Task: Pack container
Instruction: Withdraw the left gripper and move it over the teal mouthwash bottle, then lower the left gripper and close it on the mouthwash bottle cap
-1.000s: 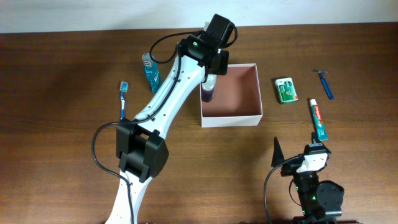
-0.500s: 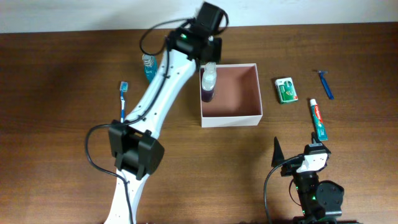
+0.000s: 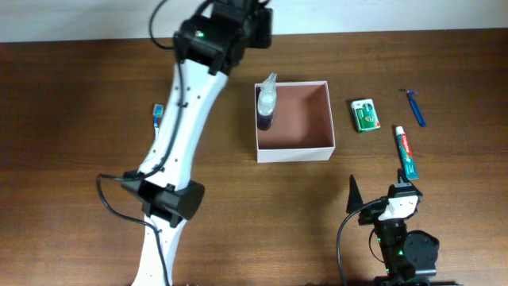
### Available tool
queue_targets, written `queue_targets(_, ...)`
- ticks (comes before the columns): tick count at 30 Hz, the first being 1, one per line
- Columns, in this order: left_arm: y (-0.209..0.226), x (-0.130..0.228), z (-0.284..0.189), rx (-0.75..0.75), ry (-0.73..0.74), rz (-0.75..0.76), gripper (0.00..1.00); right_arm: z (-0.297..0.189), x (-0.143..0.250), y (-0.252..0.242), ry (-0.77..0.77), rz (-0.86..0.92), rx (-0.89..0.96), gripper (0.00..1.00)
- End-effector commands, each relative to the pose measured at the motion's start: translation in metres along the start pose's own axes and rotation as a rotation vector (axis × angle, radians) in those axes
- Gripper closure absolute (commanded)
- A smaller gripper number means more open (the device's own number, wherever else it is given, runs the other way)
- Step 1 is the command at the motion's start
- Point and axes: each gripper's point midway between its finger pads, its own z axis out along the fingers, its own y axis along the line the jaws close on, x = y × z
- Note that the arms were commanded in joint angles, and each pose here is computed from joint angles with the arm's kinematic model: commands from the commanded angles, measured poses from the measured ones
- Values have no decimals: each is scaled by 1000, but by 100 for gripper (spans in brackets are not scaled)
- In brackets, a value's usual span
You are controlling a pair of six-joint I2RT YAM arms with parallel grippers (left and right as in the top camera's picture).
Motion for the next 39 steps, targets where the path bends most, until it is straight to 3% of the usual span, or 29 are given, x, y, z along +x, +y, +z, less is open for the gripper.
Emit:
queue_targets(1, 45, -17, -17, -82, -38, -27, 41, 0, 1, 1, 0, 0, -1, 1)
queue_targets(9, 136, 14, -18, -235, 121, -101, 40, 0, 1, 1, 0, 0, -1, 1)
queue_targets(15, 175, 35, -17, -295, 214, -140, 40, 0, 1, 1, 0, 0, -1, 1)
queue_targets(20, 172, 43, 2, -237, 254, -48, 40, 0, 1, 1, 0, 0, -1, 1)
queue_targets(29, 161, 83, 47, -157, 392, -62, 40, 0, 1, 1, 0, 0, -1, 1)
queue_targets(39, 149, 96, 65, -75, 428, -24, 40, 0, 1, 1, 0, 0, -1, 1)
